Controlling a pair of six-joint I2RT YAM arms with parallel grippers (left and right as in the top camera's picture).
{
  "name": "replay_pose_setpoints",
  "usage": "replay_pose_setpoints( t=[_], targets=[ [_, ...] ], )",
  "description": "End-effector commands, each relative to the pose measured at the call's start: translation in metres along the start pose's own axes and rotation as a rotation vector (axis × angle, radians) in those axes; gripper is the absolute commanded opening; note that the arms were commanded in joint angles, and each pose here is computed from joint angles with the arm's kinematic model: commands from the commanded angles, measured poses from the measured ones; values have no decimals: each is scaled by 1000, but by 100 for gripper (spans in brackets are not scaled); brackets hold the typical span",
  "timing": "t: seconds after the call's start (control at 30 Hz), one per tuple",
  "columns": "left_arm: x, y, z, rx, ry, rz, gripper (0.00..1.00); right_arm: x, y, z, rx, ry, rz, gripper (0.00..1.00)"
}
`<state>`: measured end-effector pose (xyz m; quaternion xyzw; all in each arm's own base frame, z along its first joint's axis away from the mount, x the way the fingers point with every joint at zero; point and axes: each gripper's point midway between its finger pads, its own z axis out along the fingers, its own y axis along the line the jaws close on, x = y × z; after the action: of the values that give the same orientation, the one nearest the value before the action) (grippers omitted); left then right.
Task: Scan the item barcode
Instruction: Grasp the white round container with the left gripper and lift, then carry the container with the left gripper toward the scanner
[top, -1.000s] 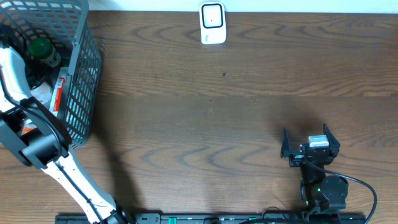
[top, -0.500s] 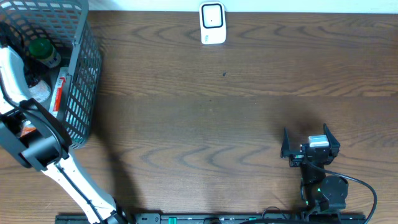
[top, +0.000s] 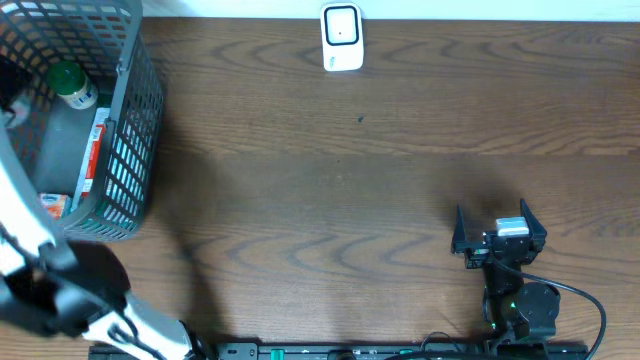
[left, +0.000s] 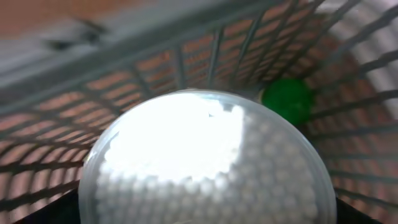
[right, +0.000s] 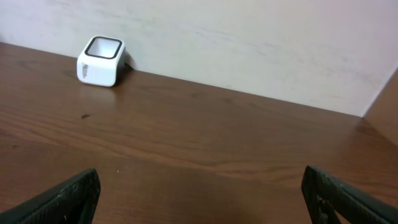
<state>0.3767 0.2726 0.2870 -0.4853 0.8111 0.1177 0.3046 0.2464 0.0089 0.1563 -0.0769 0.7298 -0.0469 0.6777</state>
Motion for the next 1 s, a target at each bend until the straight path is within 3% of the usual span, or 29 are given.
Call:
replay_pose_setpoints(
  t=[0.0,0.23,0.43,0.7,0.97],
  targets=[
    [-9,-2,-60,54,-100,-11,75,1,-3,0,15,5,-9,99],
    [12,-24,-174,241,-231,48,74,1,-3,0,15,5,-9,99],
    [82,-50,-247,436,-173,182,71,1,-3,0,15,5,-9,99],
    [191,-75,-260,467,94,485,66,1,-3,0,15,5,-9,99],
    [294,-99,-248,368,350,849,66,1,-3,0,15,5,-9,99]
  ],
)
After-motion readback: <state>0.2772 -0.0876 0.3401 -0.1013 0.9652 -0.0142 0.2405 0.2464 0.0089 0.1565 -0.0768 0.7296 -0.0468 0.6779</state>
